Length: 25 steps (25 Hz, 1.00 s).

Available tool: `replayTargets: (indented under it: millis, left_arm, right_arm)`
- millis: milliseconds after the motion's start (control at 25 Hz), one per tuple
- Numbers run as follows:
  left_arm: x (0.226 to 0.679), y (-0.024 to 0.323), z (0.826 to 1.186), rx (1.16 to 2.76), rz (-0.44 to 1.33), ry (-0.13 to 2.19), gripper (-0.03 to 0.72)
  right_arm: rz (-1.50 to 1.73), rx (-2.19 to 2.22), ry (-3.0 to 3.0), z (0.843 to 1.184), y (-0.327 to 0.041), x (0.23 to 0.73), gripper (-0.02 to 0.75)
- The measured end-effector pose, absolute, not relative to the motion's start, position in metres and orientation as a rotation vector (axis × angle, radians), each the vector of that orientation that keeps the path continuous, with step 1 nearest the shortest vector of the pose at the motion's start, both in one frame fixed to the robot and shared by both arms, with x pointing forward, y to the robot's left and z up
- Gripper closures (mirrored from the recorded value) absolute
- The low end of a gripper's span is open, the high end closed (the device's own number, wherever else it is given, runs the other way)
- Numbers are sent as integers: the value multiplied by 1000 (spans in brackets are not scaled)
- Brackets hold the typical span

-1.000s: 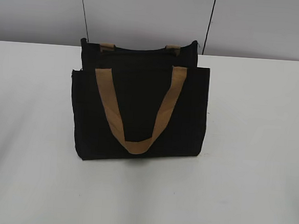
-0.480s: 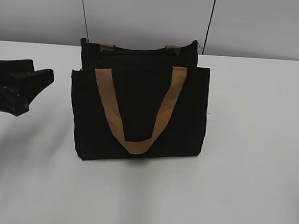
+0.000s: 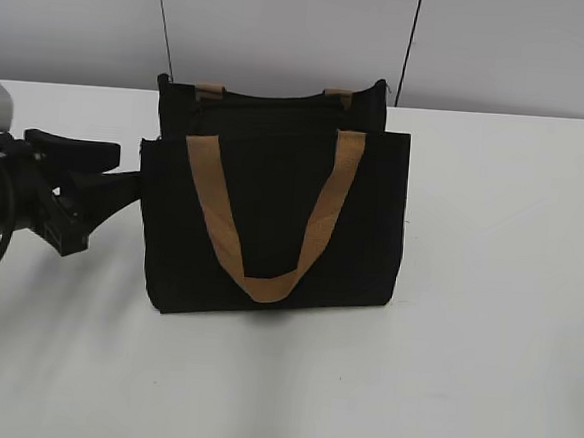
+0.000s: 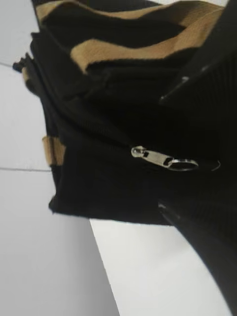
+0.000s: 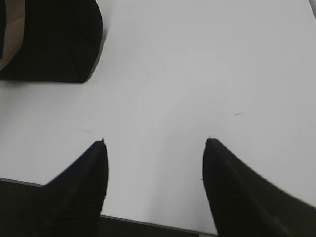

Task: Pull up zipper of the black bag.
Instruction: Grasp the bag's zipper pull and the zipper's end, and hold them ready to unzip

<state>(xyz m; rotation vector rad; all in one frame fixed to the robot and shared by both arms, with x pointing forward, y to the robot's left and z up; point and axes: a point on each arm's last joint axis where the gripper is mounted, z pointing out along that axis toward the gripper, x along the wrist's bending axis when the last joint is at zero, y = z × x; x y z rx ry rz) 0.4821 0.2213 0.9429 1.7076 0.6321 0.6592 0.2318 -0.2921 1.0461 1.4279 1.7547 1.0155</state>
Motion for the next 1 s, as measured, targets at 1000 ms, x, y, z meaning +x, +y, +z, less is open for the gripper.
replayTargets:
  millis: [1000]
  left_arm:
    - [538, 209, 899, 1877, 547, 530, 251]
  right_arm:
    - [1016, 1428, 1755, 1046, -292, 232, 265]
